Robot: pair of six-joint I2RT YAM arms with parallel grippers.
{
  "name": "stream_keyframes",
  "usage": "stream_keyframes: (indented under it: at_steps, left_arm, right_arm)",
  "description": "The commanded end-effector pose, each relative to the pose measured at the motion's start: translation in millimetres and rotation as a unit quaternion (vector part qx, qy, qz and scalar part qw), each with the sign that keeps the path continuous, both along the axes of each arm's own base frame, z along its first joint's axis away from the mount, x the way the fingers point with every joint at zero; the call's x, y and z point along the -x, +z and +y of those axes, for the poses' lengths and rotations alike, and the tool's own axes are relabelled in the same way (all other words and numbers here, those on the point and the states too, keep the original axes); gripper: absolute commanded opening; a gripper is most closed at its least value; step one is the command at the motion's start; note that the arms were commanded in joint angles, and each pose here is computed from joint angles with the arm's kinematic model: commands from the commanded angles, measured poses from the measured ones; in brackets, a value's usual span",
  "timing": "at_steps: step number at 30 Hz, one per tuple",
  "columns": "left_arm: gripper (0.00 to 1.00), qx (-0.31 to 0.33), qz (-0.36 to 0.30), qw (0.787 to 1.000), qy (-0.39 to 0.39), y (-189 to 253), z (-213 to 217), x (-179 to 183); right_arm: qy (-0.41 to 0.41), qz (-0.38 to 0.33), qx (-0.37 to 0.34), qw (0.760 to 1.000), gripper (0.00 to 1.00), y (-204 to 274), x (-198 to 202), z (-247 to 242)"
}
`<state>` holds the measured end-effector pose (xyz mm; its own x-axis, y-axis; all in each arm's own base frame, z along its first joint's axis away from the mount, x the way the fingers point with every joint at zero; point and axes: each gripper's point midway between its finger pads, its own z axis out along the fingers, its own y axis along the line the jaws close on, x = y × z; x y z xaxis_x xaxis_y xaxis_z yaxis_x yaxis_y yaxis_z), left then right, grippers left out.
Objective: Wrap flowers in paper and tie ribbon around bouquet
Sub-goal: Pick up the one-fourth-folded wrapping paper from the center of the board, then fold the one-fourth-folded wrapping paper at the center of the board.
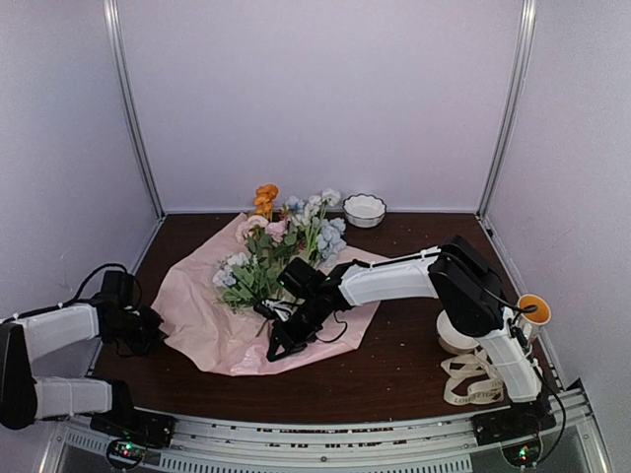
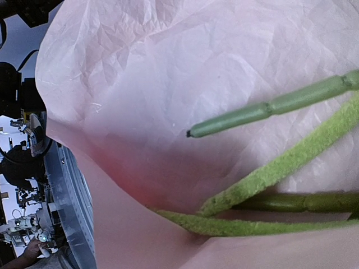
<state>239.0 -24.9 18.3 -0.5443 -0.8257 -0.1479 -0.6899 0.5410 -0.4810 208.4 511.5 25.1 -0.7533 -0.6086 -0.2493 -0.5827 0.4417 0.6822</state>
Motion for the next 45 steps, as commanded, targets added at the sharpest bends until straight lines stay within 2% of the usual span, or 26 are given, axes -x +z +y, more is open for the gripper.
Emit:
stream_keyframes:
  at_steps: [1,5,10,24,29,34,41,45]
  left_arm:
    - [0.0,-0.014,0.004,1.0,-0.018,9,-1,10]
    - [0.0,-0.048,-0.025,0.998,-0.04,31,0,5]
    - [0.0,-0.107,-0.08,0.986,-0.096,80,-8,-13]
    - [0.0,-0.151,-0.161,0.948,-0.229,170,-77,-46]
    - [0.0,-0.152,-0.168,0.931,-0.285,179,-114,-53]
    - [0.0,-0.128,-0.202,0.899,-0.366,190,-176,-64]
    - [0.0,-0.085,-0.246,0.857,-0.445,204,-250,-87]
    - [0.0,-0.064,-0.247,0.837,-0.484,199,-284,-102]
  right_arm:
    - [-0.006,-0.012,0.025,1.0,0.02,-10,-5,-7]
    - [-0.012,-0.006,0.014,1.0,0.02,-5,-8,-4]
    - [-0.027,-0.001,0.002,1.0,0.02,-1,-17,-4]
    - [-0.109,0.04,-0.075,0.99,0.03,27,-52,9]
    - [-0.113,0.042,-0.094,0.988,0.04,37,-59,17]
    - [-0.136,0.058,-0.111,0.983,0.04,43,-68,22]
    - [-0.159,0.064,-0.096,0.981,0.06,24,-77,18]
    - [-0.183,0.084,-0.104,0.974,0.06,15,-86,16]
